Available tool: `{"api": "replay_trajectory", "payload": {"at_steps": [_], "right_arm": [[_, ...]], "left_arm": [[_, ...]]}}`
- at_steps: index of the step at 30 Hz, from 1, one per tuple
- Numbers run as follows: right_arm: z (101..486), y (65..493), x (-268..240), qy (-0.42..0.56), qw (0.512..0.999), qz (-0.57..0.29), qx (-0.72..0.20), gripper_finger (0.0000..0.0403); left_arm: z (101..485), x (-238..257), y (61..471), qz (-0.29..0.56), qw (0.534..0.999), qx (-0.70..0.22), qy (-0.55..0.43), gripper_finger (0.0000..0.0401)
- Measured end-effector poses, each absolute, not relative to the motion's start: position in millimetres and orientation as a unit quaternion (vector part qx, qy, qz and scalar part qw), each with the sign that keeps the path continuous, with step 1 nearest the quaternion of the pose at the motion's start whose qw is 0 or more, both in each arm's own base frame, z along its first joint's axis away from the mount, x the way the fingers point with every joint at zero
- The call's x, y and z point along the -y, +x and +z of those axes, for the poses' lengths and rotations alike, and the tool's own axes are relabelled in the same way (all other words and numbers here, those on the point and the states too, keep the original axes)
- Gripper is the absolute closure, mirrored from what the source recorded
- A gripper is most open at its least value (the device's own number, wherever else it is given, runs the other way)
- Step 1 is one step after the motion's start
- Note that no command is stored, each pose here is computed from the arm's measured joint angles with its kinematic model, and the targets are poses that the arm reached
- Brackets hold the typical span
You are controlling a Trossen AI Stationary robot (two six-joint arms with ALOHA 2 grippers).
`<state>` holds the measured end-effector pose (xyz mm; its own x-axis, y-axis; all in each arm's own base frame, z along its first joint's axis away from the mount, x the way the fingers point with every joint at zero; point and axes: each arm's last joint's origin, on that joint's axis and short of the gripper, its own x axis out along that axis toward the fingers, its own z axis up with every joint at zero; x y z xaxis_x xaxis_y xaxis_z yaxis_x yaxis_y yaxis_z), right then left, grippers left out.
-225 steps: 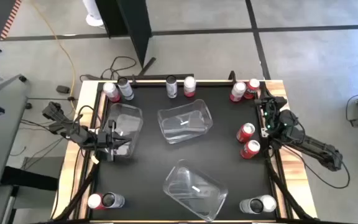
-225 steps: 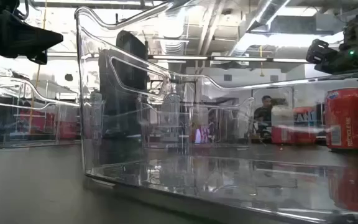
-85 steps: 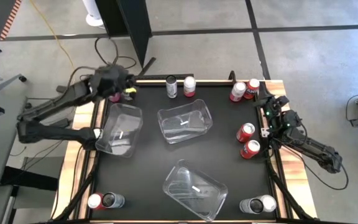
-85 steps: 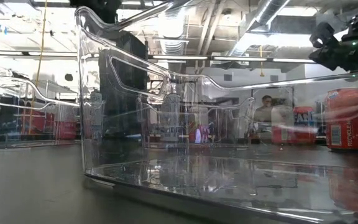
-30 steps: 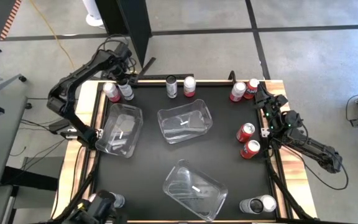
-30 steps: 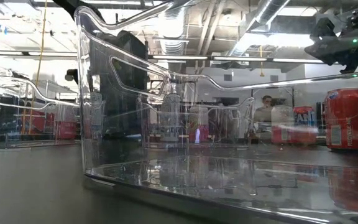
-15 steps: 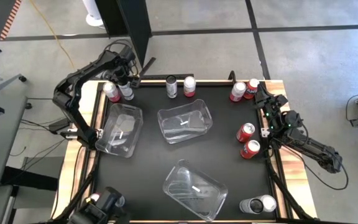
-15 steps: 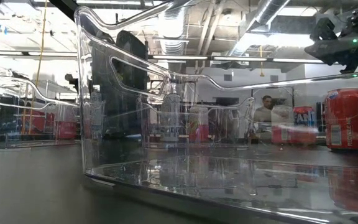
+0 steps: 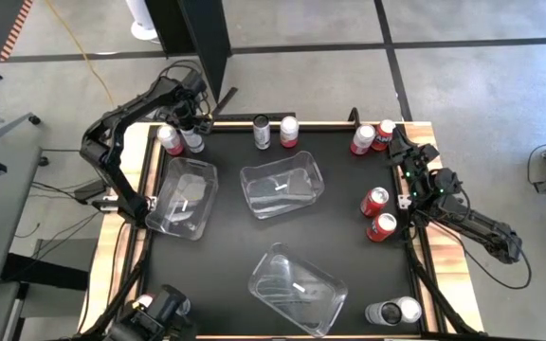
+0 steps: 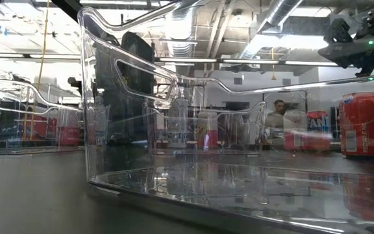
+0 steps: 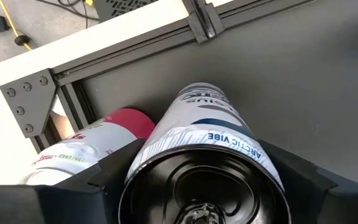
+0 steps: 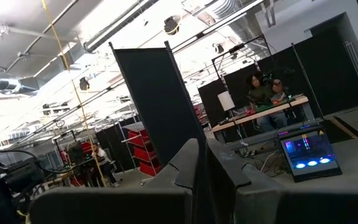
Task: Sort soda cans
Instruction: Put the top left black soda can in the top left transparent bin
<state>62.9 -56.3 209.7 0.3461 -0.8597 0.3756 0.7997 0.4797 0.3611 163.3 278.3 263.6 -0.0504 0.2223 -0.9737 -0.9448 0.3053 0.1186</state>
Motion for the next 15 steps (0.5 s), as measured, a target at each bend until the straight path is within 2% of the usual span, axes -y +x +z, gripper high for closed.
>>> {"api": "replay_trajectory", "payload": {"at_steps": [3,15], "right_arm": [[209.8,62.8,56.3,0.057,0.818,-0.507,0.265,0.0353],[209.7,62.8,56.4,0.057,0.818,-0.507,0.265,0.0353]], "left_arm": [[263.7,-278.2,163.2,0.487,0.601,-0.537,-0.337,0.0144],[269.0,-269.1,162.2,0.481,0.608,-0.543,-0.324,0.0146]]}}
